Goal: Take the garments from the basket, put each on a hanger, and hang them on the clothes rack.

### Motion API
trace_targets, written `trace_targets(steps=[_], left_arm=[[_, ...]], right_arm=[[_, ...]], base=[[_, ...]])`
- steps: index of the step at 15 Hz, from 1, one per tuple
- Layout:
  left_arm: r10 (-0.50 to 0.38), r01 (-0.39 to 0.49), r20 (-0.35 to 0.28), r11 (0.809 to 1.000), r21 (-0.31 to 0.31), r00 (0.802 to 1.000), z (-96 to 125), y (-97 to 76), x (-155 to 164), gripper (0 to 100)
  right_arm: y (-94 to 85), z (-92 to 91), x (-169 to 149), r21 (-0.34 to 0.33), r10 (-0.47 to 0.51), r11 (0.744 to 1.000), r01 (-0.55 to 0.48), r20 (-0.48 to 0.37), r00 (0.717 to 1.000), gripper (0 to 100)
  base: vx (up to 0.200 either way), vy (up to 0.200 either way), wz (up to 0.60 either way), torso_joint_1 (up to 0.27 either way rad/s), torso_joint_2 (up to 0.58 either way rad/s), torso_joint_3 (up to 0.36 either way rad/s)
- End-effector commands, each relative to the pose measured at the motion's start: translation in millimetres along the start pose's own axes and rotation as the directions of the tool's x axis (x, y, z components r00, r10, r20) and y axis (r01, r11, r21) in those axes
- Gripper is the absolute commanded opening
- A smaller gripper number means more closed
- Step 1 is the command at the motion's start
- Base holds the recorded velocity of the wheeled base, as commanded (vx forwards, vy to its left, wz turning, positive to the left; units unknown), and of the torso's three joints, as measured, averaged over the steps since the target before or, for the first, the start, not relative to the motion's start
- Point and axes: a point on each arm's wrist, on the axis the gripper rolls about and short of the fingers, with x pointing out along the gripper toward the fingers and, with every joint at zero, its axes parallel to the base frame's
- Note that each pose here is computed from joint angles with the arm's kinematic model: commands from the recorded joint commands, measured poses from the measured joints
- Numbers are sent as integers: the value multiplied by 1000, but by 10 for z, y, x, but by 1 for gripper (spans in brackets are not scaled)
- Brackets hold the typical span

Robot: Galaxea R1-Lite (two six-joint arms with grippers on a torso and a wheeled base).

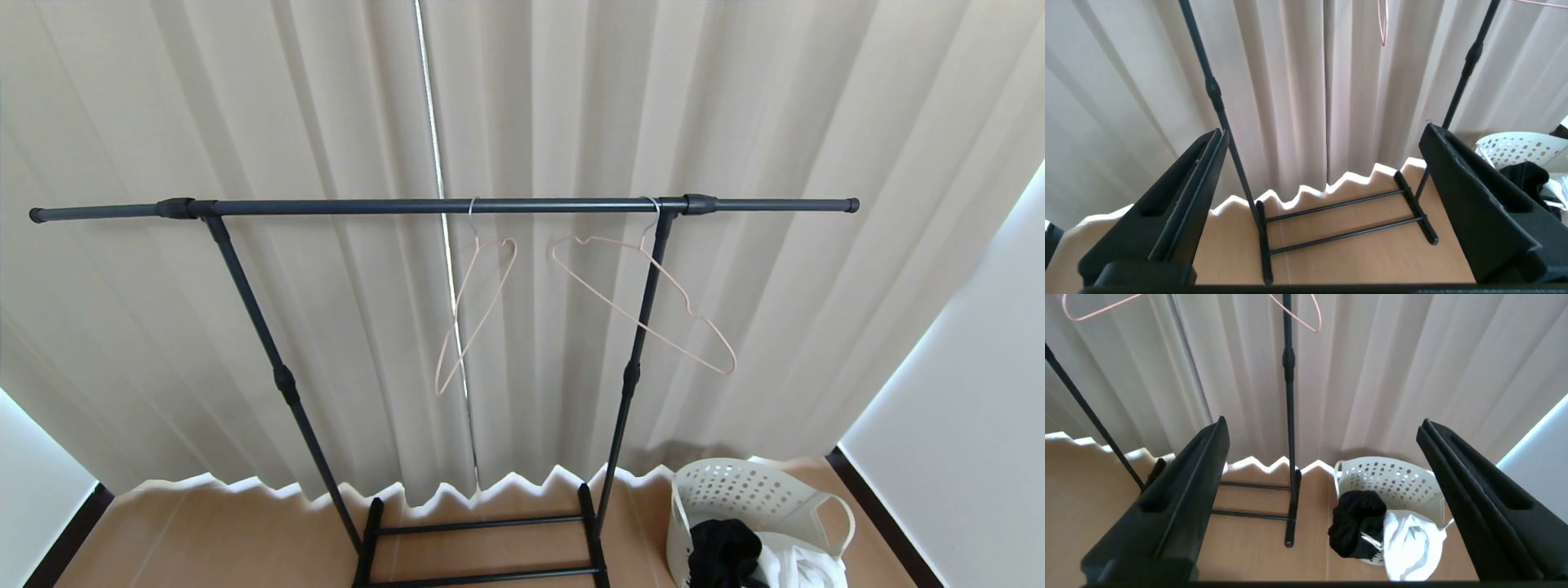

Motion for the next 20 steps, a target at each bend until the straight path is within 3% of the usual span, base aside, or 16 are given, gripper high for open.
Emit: trace_targets(steps=[1, 4, 6, 12, 20], left_arm=[[1, -1, 2, 1000, 0, 1000, 4, 0, -1, 100], [1, -1, 2, 1000, -1, 1000, 4, 0, -1, 100], [2, -2, 1, 1000, -3, 1000, 4, 0, -1, 100], [10, -10, 1, 1000, -15, 1000, 4, 2, -1, 100], [4, -4, 1, 1000, -14, 1000, 4, 1, -1, 100]], right_arm=[[1, 2, 4, 1, -8, 1000, 8, -5, 1000, 100], [13, -6, -3, 2, -122, 993, 122, -1, 993, 100], [31, -30, -70, -2, -180, 983, 181, 97, 979, 100], [29, -27, -67, 45, -191, 981, 187, 95, 977, 100], [29, -26, -66, 41, -188, 982, 185, 93, 978, 100]], base=[[0, 0, 0, -139, 330, 178], [0, 0, 0, -142, 339, 188], [0, 0, 0, -146, 330, 198], [0, 0, 0, -145, 348, 203], [0, 0, 0, -151, 381, 226]])
